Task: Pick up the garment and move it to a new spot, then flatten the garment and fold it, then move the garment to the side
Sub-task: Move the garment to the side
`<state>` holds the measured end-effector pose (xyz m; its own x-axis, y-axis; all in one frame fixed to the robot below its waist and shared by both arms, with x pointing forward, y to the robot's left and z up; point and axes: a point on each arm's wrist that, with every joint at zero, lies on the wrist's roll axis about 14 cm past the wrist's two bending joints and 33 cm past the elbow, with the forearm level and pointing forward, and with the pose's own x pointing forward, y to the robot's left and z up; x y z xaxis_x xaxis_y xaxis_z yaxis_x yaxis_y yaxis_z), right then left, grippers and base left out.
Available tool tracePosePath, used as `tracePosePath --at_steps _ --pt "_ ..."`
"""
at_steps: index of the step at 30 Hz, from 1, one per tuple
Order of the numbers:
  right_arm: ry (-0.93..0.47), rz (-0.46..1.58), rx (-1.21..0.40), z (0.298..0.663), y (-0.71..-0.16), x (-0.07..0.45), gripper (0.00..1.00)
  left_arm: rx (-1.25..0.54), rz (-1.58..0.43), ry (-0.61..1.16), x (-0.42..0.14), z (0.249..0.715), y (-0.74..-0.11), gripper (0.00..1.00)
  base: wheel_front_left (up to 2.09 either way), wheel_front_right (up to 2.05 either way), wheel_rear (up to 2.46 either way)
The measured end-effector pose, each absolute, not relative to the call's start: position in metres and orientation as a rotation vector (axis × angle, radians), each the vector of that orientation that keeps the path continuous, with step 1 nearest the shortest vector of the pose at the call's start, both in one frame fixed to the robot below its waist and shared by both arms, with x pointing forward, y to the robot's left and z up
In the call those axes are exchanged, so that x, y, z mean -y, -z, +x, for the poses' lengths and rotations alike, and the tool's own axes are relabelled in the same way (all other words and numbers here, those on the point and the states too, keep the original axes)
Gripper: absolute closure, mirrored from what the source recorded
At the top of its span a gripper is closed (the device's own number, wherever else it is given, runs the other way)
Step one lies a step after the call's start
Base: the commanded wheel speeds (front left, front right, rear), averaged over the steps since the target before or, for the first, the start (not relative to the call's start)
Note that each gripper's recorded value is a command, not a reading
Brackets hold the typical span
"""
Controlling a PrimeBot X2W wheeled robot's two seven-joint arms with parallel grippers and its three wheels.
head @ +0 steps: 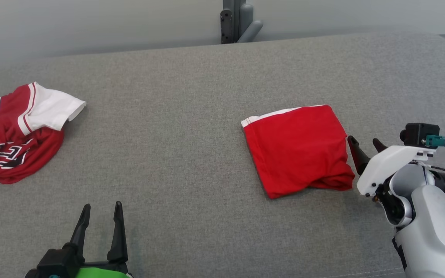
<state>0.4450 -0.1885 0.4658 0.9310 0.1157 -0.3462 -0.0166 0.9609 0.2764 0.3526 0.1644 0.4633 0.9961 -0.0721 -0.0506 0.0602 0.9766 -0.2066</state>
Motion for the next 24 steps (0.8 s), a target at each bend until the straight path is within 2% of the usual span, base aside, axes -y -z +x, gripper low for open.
tracePosePath --at_steps 7,19,20,21,22,24 --pt "-0.074 0.333 -0.503 0.464 -0.428 0.173 0.0 -0.089 -0.208 0.056 -0.167 0.364 -0.452 0.0 0.0 0.0 0.0" --pt "-0.088 0.394 -0.601 0.47 -0.394 0.154 0.0 -0.106 -0.21 0.029 -0.175 0.365 -0.446 0.0 0.0 0.0 0.0" --pt "-0.089 0.396 -0.604 0.471 -0.394 0.154 0.06 -0.104 -0.21 0.031 -0.174 0.366 -0.446 0.0 0.0 0.0 0.0" --pt "-0.086 0.406 -0.6 0.472 -0.394 0.154 0.63 -0.104 -0.21 0.033 -0.174 0.366 -0.446 0.0 0.0 0.0 0.0" --pt "-0.084 0.417 -0.595 0.473 -0.395 0.154 1.0 -0.104 -0.21 0.034 -0.173 0.366 -0.446 0.0 0.0 0.0 0.0" --pt "-0.083 0.429 -0.582 0.474 -0.397 0.155 1.0 -0.099 -0.21 0.038 -0.172 0.368 -0.448 0.0 0.0 0.0 0.0"
